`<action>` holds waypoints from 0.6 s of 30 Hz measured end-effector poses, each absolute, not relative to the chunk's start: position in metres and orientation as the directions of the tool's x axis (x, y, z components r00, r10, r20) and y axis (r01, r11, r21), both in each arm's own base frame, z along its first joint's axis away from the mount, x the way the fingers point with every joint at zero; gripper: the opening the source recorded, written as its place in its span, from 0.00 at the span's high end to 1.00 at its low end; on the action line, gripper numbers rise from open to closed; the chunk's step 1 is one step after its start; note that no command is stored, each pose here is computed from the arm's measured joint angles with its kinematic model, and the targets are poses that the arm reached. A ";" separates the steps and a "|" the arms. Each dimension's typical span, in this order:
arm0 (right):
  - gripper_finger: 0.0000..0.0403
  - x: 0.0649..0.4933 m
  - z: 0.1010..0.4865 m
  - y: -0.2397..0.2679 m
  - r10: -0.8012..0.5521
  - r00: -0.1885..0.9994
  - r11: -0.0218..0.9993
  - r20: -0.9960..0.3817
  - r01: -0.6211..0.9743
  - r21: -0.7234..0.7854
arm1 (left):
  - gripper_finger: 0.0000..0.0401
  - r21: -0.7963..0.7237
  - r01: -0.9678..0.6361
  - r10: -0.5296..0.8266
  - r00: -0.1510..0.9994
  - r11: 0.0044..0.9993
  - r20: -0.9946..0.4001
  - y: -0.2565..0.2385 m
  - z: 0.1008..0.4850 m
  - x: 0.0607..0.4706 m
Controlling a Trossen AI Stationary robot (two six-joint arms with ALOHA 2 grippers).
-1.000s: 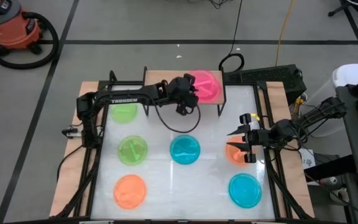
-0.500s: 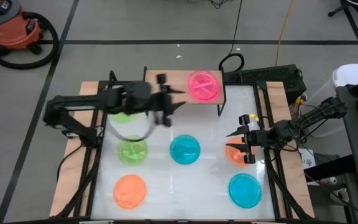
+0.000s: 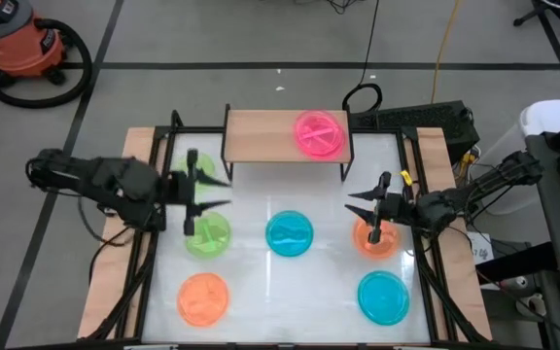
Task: Place and stack plates onto a shelf
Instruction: Stack the right orange plate on top of the pink plate on the shelf
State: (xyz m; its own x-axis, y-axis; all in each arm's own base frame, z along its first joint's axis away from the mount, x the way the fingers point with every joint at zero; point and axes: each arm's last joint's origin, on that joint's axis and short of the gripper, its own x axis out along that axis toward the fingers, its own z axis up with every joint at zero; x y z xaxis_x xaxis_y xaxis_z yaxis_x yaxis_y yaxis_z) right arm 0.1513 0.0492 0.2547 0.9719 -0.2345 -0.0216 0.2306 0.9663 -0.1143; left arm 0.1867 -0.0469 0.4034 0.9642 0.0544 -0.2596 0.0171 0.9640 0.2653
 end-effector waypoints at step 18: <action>0.69 0.182 0.251 0.067 -0.174 0.644 0.979 -0.745 0.196 -0.060 | 0.59 0.112 -0.019 0.006 0.994 0.994 0.113 -0.057 0.289 0.191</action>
